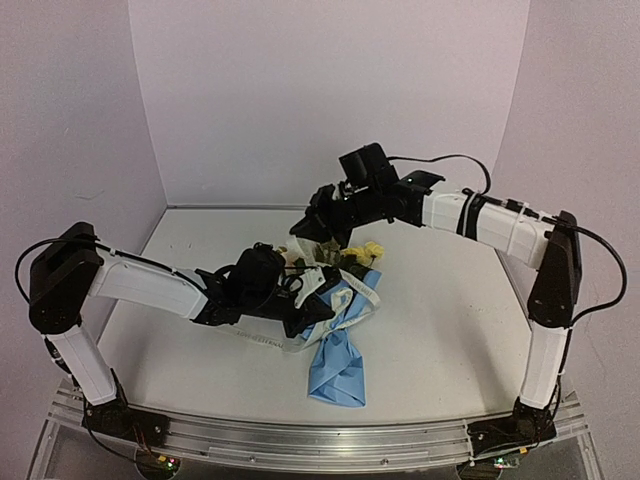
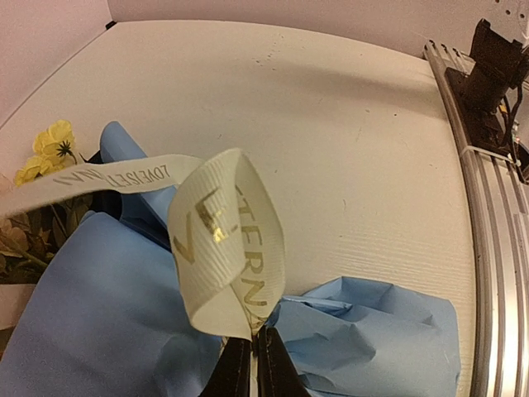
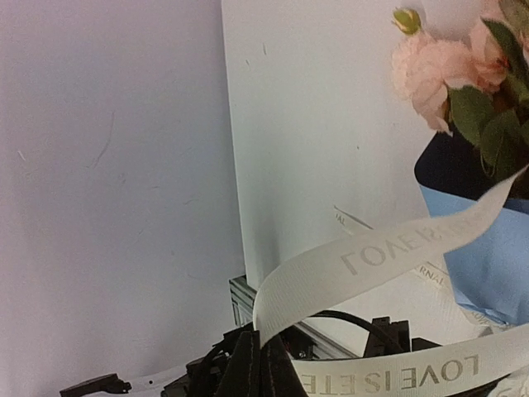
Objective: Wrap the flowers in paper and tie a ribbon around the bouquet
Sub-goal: Cross the half-tied ribbon over the folded bouquet.
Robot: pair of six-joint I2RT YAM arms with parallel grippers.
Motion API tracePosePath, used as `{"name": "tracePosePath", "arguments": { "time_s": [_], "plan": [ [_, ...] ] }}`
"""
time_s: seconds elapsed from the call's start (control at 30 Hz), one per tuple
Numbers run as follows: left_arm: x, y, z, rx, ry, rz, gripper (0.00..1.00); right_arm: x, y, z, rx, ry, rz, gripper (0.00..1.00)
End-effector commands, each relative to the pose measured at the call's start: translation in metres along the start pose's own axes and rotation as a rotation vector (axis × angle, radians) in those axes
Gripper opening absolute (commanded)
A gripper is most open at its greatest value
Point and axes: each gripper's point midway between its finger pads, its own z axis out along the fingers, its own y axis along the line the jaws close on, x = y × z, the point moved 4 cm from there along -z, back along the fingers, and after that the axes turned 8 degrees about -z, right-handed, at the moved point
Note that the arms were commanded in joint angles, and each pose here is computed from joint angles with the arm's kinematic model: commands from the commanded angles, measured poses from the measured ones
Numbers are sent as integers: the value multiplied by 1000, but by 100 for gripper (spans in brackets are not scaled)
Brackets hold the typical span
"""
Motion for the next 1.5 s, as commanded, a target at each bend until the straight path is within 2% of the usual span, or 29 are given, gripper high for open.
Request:
{"name": "tracePosePath", "arguments": {
  "time_s": [0.0, 0.27, 0.47, 0.73, 0.9, 1.07, 1.23, 1.47],
  "plan": [
    [-16, 1, -1, -34, -56, 48, 5, -4, -8, 13, -50, 99, 109, 0],
    [-16, 15, 19, -91, 5, -17, 8, 1, -25, 16, -64, 175, 153, 0],
    [-22, 20, 17, -130, 3, -78, 22, 3, -44, 15, -46, 200, 160, 0],
    [-47, 3, -21, -79, -74, -132, 39, 2, -51, 14, -46, 211, 112, 0],
    [-61, -9, -68, -71, -153, -231, 48, 3, -50, 16, -60, 224, 65, 0],
    [-57, 33, -114, -199, -217, -484, 53, 6, -51, 17, -71, 245, 5, 0],
    [-51, 80, -128, -200, -206, -719, 61, 12, -51, 8, -79, 240, -120, 0],
    [-56, 119, -121, 10, -197, -1010, 72, 27, -52, -2, -56, 253, -297, 0]
  ]
}}
